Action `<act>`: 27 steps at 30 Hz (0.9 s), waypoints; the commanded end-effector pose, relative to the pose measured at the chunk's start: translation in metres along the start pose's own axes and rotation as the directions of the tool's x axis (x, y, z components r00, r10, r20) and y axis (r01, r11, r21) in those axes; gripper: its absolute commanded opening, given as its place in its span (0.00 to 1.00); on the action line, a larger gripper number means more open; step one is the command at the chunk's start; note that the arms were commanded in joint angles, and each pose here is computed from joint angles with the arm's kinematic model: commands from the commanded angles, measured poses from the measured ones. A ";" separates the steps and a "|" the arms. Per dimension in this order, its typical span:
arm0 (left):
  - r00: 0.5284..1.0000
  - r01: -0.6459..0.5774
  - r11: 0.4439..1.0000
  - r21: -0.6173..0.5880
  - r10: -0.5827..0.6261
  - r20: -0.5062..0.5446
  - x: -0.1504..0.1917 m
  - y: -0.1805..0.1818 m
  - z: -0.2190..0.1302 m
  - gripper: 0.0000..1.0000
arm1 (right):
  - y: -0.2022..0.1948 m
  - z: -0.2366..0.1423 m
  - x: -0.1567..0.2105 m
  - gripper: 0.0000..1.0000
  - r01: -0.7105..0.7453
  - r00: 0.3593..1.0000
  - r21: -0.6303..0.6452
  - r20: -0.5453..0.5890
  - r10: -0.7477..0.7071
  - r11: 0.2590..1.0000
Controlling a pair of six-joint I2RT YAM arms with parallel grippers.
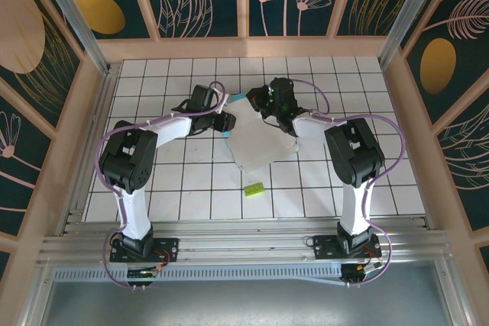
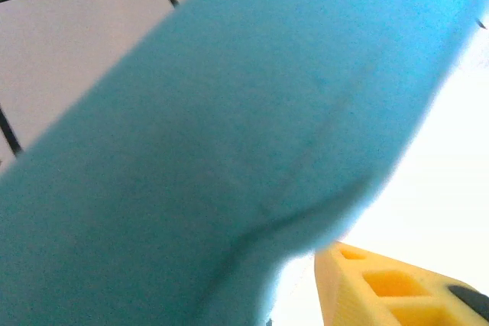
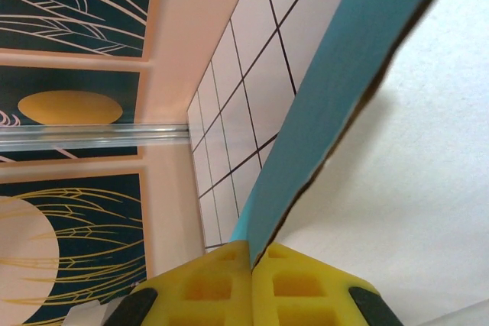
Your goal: Fold the paper box
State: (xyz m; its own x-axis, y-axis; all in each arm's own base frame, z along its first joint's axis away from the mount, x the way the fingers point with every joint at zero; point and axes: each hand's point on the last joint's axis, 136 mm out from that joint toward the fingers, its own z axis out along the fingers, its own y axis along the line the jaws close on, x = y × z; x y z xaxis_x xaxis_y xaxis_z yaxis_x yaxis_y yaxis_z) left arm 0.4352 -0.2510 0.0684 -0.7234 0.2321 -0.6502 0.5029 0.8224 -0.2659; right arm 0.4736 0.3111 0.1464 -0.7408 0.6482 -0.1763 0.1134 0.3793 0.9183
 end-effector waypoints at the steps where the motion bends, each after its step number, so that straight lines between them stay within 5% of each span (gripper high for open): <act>1: 0.992 -0.095 0.991 0.095 0.086 0.093 -0.021 -0.027 -0.021 0.53 | -0.017 0.004 0.008 0.07 0.014 1.000 0.045 -0.020 -0.013 0.999; 5: 0.981 -0.122 0.978 0.168 0.093 0.171 -0.029 -0.043 -0.035 0.71 | -0.017 0.004 0.007 0.07 0.013 1.000 0.045 -0.019 -0.013 0.999; 9: 0.967 -0.139 0.967 0.215 0.085 0.241 -0.040 -0.055 -0.049 0.75 | -0.018 0.004 0.008 0.07 0.012 1.000 0.047 -0.023 -0.011 0.999; 15: 0.971 -0.127 0.973 0.193 0.082 0.222 -0.032 -0.050 -0.052 0.75 | -0.018 0.003 0.007 0.07 0.016 1.000 0.048 -0.017 -0.015 0.999; 20: 0.971 -0.133 0.949 0.286 0.067 0.228 -0.025 -0.059 -0.059 0.77 | -0.019 0.003 0.007 0.07 0.016 1.000 0.050 -0.017 -0.015 0.999; 23: 0.972 -0.054 0.973 0.225 -0.001 0.236 -0.029 -0.037 -0.061 0.97 | -0.021 0.003 0.006 0.07 0.015 1.000 0.053 -0.015 -0.014 0.998; 27: 0.953 0.029 0.982 0.185 -0.083 0.292 -0.041 -0.018 -0.078 0.99 | -0.022 0.002 -0.001 0.06 0.007 1.000 0.060 -0.007 -0.006 0.998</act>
State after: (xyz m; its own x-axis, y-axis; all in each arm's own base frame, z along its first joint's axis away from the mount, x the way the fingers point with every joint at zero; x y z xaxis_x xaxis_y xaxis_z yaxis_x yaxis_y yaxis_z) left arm 0.4090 -0.2457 0.1168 -0.6530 0.1060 -0.7499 0.5745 0.7145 -0.3992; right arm 0.4732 0.3095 0.1426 -0.7434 0.6468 -0.1706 0.1256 0.3855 0.9141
